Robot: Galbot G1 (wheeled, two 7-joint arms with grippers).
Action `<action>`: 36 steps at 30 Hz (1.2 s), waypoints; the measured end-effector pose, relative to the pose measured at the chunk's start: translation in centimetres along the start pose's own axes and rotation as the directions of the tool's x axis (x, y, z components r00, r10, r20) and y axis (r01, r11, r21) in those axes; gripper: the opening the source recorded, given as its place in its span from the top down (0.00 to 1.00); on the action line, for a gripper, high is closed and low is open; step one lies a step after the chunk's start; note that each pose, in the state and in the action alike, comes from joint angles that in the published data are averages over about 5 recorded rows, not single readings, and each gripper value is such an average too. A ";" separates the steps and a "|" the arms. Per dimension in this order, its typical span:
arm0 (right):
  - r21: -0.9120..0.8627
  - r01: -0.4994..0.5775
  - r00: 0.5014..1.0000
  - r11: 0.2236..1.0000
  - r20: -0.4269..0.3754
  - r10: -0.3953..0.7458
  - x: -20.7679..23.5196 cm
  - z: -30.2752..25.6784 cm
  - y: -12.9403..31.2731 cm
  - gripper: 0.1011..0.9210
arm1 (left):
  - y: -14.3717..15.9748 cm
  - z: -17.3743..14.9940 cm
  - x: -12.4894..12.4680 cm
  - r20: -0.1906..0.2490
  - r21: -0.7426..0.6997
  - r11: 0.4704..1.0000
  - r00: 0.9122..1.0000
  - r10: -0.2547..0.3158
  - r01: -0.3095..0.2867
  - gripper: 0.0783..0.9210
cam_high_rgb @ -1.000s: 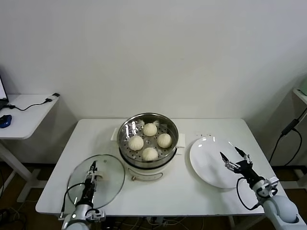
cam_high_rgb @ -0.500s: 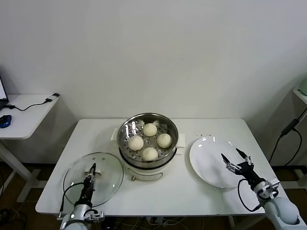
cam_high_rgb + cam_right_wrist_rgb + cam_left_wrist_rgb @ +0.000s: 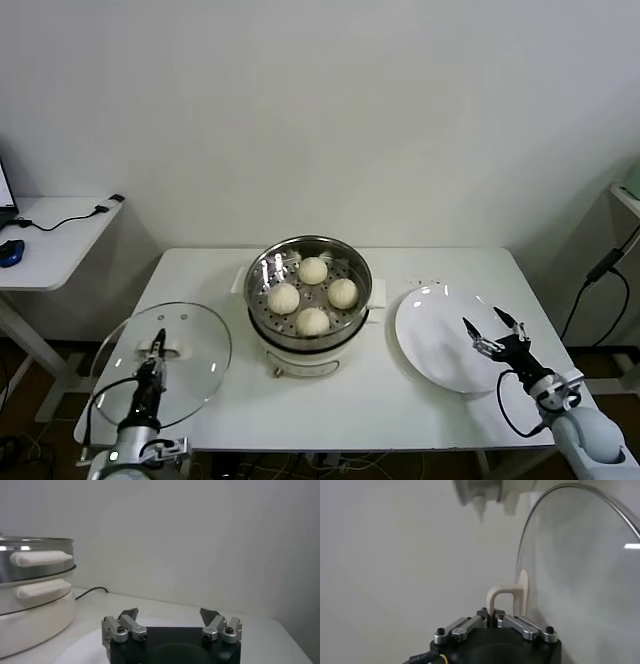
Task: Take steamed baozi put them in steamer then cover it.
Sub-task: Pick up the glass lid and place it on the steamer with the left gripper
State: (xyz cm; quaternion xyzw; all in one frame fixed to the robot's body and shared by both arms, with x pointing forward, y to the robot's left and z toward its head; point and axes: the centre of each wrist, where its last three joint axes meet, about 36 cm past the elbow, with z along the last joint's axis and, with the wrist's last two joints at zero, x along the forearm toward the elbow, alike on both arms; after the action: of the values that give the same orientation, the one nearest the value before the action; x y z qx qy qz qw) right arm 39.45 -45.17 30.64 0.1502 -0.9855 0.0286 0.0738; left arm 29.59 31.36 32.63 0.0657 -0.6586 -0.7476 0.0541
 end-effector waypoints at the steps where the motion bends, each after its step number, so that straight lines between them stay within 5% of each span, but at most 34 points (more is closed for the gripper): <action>1: 0.002 0.000 1.000 1.000 0.000 0.000 -0.1 0.0 0.0 0.12 | 0.8 0.1 0.0 -0.007 -0.004 1.000 1.000 -0.008 0.008 0.92; 17: 0.029 0.010 1.000 1.000 -0.018 -0.009 -1.7 0.1 -0.1 0.12 | 11.2 -2.5 -2.0 -0.034 -0.030 0.994 0.994 -0.108 0.107 0.92; 36: 0.040 -0.007 1.000 0.999 -0.015 0.008 -2.1 0.3 -0.3 0.12 | 17.5 -16.8 -6.2 0.023 0.139 0.990 0.999 -0.039 0.036 0.92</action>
State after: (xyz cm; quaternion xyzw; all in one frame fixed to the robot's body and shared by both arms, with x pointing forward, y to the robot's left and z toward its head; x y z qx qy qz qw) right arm 41.54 -44.87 30.07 0.1478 -0.9847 0.0496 0.0779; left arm 38.41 13.75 48.12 0.0722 -0.7081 -0.7019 0.0268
